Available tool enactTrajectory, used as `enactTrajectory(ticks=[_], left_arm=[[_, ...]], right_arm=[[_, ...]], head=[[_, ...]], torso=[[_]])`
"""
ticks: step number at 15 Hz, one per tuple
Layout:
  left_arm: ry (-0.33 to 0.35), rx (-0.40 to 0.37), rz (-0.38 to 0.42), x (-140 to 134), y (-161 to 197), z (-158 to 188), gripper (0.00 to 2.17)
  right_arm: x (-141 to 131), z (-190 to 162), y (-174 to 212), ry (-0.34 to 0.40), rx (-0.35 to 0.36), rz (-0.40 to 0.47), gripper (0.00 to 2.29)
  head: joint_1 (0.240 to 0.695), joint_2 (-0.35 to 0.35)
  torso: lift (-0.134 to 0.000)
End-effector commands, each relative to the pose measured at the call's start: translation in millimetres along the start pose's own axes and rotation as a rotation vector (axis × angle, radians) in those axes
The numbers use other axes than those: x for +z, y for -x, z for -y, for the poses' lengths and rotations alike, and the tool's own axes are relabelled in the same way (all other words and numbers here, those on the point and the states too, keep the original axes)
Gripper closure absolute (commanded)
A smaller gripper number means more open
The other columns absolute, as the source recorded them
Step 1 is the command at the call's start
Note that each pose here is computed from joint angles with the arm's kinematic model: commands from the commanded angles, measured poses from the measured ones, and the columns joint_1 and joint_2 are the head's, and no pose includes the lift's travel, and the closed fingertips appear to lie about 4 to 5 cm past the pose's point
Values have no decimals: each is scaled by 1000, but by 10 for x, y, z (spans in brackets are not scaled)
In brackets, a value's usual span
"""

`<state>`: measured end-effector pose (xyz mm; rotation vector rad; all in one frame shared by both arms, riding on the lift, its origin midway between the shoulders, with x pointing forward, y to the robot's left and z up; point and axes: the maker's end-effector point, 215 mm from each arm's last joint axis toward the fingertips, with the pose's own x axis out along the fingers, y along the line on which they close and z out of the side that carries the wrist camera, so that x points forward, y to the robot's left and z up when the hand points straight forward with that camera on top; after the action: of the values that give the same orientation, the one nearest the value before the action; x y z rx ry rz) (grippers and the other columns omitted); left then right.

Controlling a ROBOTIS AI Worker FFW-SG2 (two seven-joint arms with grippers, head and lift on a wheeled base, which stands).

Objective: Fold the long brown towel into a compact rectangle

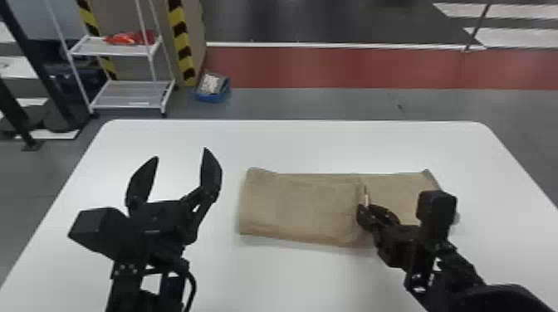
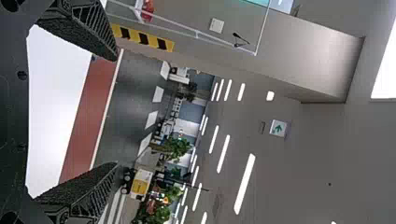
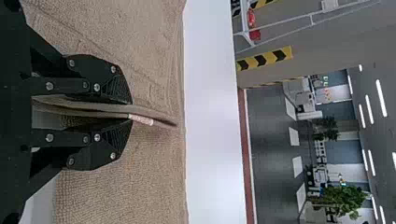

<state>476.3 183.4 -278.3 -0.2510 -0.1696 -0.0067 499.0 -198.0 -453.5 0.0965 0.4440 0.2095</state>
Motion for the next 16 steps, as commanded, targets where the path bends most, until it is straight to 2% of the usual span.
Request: enactTrajectory(ticks=[1,3,4,5,6,7,9,12,13,15,16], left_arm=[[2,1,-2,-6,5,-1,80],[5,-1,-2,-9,6,11,80],[5,-1,-2,-9,6,11,80],[6,-1,-3,-12,2,9,80],[5,2,-3,-10,7,2,80],[5,3,-3,-10,7,-2,80],[4,4,-4,-12,15,-12,80],[3,10,-1,13,25,-40,80],[1,13,3,35,33,-57,80],[2,14,4,55,51,-69,80],[-4,20,8,81,64,-111,80]], right_arm=[[0,-34,9,26,-5,-9,856],[-50,-37,5,41,-9,-40,846],[-70,-52,-1,42,-3,-53,954],[-68,-63,-11,42,2,-59,1244],[-44,-82,-13,43,8,-55,1369],[-2,-125,-10,45,16,-47,1393],[180,-242,15,59,33,-13,1393],[599,-331,120,86,54,51,1393],[746,-254,177,87,42,63,1393],[1024,184,221,84,-27,76,1393],[1038,414,169,99,-53,61,1393]], head=[[695,-17],[695,-15],[695,-14],[695,-13],[695,-11],[695,-10],[695,-6],[695,11],[695,15],[695,16],[695,6]], torso=[[-121],[-121],[-121],[-121],[-121],[-121],[-121],[-121],[-121],[-121],[-121]])
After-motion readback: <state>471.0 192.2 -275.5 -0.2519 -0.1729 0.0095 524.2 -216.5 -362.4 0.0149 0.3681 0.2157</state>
